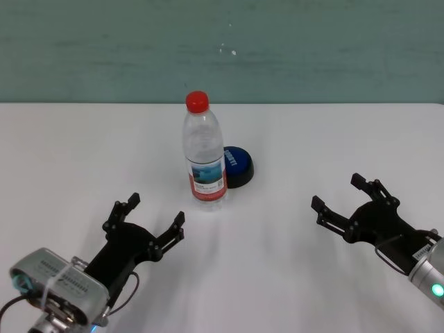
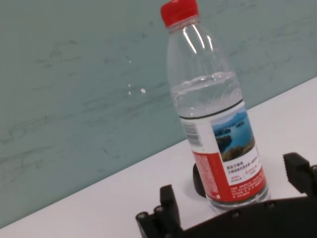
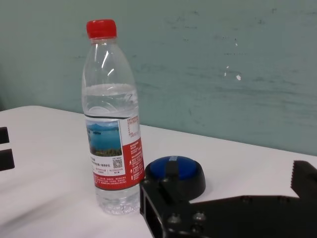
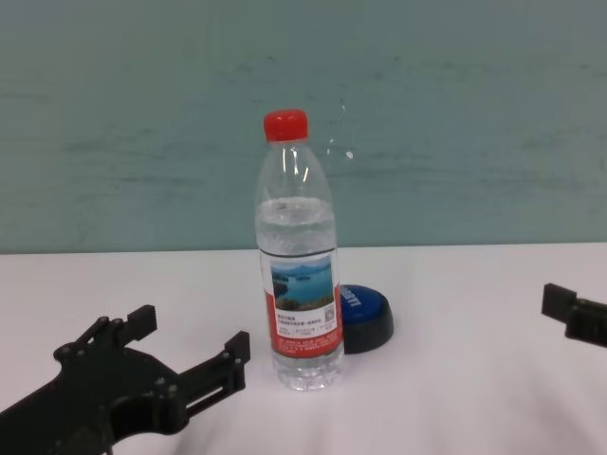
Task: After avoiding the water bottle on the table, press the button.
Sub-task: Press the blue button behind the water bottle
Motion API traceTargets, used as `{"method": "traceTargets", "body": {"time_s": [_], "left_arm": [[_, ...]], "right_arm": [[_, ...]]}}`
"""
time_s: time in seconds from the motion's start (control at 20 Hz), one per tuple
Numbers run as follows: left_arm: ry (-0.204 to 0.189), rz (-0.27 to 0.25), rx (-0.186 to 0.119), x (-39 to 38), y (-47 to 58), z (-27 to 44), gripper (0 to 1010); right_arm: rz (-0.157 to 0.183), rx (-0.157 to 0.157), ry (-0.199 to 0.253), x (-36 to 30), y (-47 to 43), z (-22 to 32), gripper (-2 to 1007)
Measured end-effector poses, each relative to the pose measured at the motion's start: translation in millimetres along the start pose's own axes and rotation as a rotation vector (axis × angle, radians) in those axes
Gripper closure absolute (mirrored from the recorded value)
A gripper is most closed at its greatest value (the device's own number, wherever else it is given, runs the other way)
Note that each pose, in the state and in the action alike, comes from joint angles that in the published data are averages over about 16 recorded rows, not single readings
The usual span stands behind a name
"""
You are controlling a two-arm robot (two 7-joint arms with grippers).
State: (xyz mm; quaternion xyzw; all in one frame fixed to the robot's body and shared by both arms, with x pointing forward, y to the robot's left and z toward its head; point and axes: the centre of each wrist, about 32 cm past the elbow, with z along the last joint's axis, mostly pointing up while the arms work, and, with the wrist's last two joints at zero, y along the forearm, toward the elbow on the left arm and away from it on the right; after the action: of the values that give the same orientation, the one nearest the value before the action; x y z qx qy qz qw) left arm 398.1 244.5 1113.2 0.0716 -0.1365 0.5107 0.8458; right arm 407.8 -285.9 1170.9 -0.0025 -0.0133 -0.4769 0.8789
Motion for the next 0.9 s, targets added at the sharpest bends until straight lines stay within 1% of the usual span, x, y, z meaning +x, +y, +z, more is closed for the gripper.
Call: {"method": "traceTargets", "body": {"time_s": [0.2,0.4,0.6,0.9], "left_arm": [[0.000,0.000,0.000,0.0,0.0,0.0,10],[0.000,0.000,0.000,0.0,0.0,0.0,10],[0.000,0.000,0.000,0.0,0.0,0.0,10],[0.000,0.000,0.000,0.0,0.0,0.0,10]], "right_arm": [[0.004,0.005,-0.008,3.8,6.4,2.4,1],[0.010,0.010,-0.019,9.4,16.2,5.6,1],[0.017,0.014,-0.028,17.4,30.2,9.3,1],[0.027,0.008,-0.027,30.7,54.4,10.9,1]]}}
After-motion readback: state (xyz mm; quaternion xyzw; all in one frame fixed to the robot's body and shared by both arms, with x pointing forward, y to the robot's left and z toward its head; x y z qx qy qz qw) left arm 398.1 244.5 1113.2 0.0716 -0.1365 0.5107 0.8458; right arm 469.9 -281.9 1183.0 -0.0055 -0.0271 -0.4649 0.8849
